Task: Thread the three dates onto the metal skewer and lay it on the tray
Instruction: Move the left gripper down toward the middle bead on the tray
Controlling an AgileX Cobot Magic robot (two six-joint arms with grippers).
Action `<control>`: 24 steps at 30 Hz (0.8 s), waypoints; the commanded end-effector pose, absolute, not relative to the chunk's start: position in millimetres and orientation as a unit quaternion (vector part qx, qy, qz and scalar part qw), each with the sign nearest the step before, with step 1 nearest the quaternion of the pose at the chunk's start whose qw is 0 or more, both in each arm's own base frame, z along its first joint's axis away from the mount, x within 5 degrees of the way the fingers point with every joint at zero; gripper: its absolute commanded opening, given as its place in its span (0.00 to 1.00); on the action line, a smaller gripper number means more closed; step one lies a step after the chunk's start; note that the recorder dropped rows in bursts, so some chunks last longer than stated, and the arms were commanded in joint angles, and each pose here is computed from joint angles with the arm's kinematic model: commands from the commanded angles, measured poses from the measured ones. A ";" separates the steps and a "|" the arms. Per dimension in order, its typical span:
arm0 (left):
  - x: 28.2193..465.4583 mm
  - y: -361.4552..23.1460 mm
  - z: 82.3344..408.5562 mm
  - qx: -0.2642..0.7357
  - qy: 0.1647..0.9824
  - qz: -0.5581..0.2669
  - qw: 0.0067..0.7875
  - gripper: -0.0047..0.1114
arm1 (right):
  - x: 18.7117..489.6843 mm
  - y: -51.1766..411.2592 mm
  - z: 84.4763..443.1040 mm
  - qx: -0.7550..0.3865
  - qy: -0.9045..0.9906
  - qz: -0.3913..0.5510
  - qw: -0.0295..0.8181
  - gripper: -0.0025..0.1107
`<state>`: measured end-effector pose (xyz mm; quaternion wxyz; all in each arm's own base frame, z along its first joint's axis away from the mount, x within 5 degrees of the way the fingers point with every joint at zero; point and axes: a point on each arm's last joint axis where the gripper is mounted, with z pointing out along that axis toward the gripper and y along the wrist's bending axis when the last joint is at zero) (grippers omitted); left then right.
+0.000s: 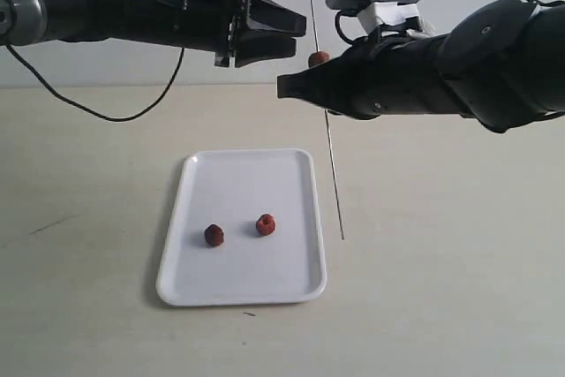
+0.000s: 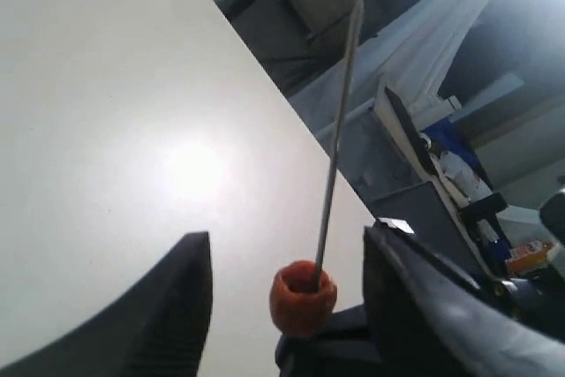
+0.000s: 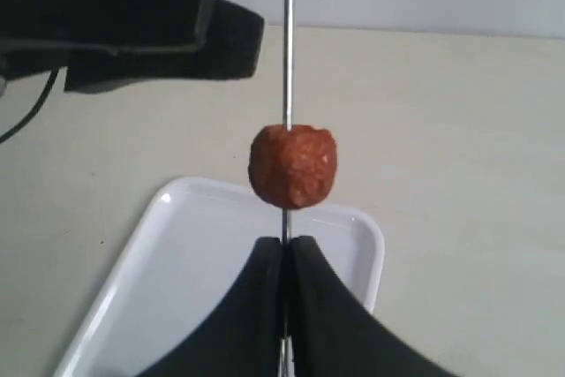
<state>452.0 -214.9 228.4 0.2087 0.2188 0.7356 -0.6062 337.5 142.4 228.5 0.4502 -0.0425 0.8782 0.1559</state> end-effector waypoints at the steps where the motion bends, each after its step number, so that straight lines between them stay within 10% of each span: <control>1: 454.6 -200.7 237.3 0.229 0.739 -0.592 0.227 0.48 | 334.3 144.5 229.2 -0.072 0.881 0.161 0.438 0.02; 24: 415.1 -225.4 182.9 0.524 0.790 -0.295 0.117 0.48 | 269.3 127.6 148.6 -0.104 0.946 0.154 0.266 0.02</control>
